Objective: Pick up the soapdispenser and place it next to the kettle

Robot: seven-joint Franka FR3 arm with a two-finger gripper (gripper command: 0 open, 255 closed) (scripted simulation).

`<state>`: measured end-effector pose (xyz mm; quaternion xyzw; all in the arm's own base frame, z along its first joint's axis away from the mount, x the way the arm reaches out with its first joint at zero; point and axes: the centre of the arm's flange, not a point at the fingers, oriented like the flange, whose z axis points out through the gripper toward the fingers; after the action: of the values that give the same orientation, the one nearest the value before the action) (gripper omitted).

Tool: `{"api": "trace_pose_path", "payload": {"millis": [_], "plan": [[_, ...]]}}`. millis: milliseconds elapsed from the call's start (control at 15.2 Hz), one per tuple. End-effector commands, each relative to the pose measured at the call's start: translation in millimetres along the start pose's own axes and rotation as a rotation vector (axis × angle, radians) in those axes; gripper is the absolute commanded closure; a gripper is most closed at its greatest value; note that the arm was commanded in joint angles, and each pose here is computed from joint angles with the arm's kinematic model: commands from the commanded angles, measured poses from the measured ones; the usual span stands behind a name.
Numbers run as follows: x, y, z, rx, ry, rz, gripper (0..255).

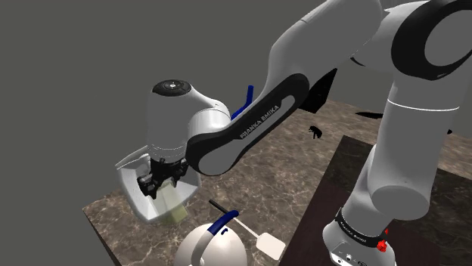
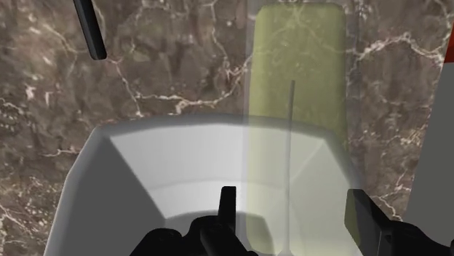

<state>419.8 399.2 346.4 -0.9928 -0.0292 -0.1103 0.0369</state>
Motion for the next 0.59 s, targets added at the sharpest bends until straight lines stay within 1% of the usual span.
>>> {"api": "trace_pose_path", "payload": {"millis": [0,264,330,528], "plan": [[-2.0,2.3,7.0,-0.010,-0.012,0.000,255],[-1.9,2.3,7.0,-0.010,-0.012,0.000,255],[-0.6,2.4,6.2,-0.010,-0.013,0.000,0],[-0.1,3.3,5.7,-0.010,-0.013,0.000,0]]}}
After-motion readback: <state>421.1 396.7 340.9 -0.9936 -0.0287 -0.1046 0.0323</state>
